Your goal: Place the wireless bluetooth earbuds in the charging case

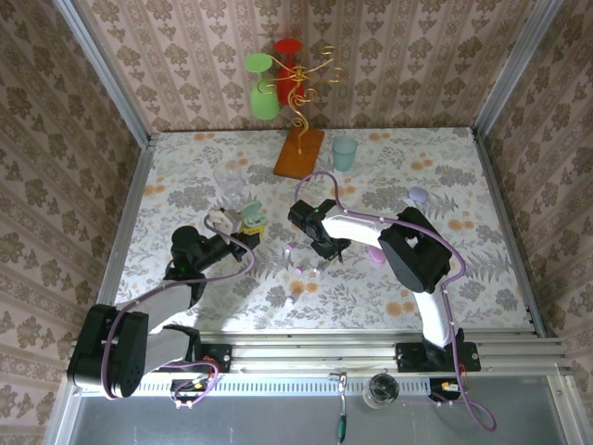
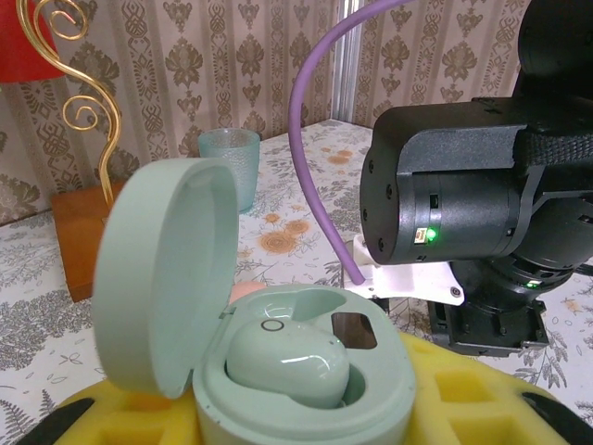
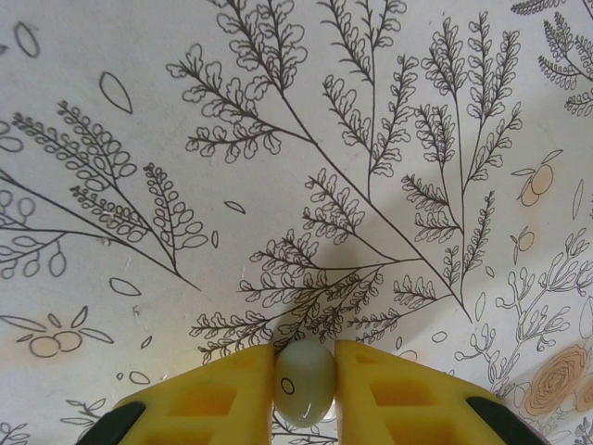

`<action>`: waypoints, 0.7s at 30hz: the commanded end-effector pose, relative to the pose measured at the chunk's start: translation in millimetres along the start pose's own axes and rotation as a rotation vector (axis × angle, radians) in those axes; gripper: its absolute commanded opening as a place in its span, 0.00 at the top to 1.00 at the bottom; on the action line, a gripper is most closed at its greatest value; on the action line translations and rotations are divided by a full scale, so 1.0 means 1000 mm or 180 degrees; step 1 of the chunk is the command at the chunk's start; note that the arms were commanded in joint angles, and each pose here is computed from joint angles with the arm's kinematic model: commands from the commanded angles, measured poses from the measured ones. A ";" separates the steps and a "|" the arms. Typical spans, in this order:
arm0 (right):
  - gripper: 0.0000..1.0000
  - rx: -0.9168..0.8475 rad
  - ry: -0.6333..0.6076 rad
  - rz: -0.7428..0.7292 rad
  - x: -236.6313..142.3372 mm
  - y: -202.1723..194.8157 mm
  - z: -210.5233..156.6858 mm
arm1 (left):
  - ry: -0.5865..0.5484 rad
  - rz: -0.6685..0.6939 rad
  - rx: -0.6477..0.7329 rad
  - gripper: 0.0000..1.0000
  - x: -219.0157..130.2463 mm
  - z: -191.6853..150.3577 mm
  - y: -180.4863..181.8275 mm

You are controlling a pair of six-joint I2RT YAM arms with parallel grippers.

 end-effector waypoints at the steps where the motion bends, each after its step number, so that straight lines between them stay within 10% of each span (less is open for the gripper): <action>1: 0.77 0.0081 0.0020 -0.0007 -0.006 -0.009 -0.008 | -0.0010 -0.0122 0.0052 0.68 0.004 0.005 -0.003; 21: 0.77 0.0755 -0.2294 0.1947 -0.170 -0.041 -0.029 | 0.0148 -0.1078 0.0060 0.68 0.070 0.001 -0.047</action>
Point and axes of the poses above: each hand's point on the last joint's axis, 136 mm out from that joint toward the fingers, its own x axis out along the fingers, its own y axis along the line the jaws close on, z = x × y, the point moved 5 cm from there along -x, back along the fingers, and after that the axes turned 14 degrees about -x, right-handed, at the moved point
